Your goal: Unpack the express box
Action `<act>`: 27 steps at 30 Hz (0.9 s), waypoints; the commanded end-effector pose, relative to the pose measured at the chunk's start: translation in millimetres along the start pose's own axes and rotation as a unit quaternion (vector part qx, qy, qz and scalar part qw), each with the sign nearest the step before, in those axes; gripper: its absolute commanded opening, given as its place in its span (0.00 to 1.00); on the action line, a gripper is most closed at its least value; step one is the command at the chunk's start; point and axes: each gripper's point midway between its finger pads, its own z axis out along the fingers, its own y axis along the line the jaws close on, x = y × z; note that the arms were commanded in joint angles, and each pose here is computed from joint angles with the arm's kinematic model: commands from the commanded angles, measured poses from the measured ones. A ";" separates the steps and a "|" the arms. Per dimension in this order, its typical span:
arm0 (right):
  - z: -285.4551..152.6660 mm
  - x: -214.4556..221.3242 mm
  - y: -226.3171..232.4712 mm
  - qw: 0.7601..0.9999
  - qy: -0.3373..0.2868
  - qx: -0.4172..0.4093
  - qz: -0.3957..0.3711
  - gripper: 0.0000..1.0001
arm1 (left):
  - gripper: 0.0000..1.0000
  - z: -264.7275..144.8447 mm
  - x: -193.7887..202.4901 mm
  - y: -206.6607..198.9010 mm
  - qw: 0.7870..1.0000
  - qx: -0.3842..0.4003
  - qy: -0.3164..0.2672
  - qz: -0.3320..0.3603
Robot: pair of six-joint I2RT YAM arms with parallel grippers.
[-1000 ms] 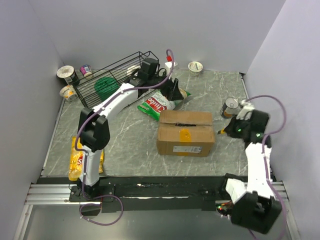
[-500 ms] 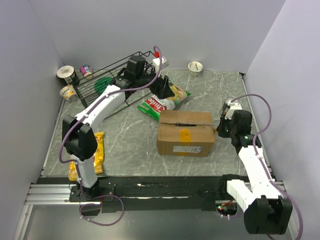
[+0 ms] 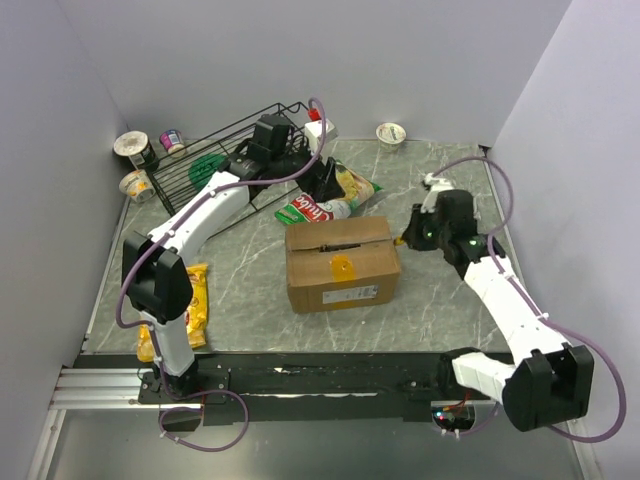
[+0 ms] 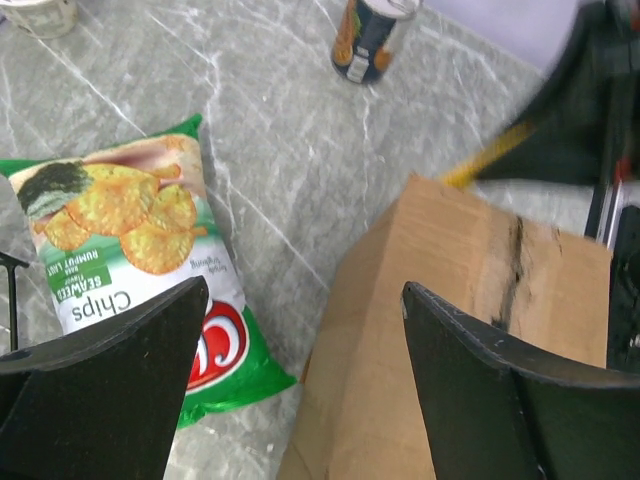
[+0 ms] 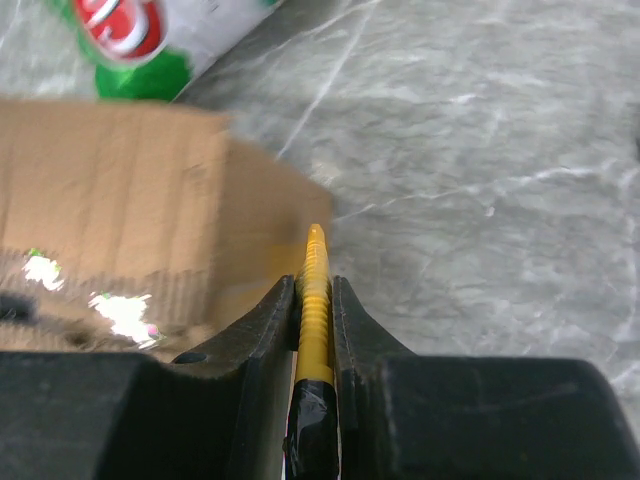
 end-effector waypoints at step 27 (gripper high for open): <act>-66.5 -49.4 -28.3 0.929 -0.113 -0.319 0.152 0.00 | 0.79 38.9 87.4 -29.7 0.972 0.185 0.103 -0.099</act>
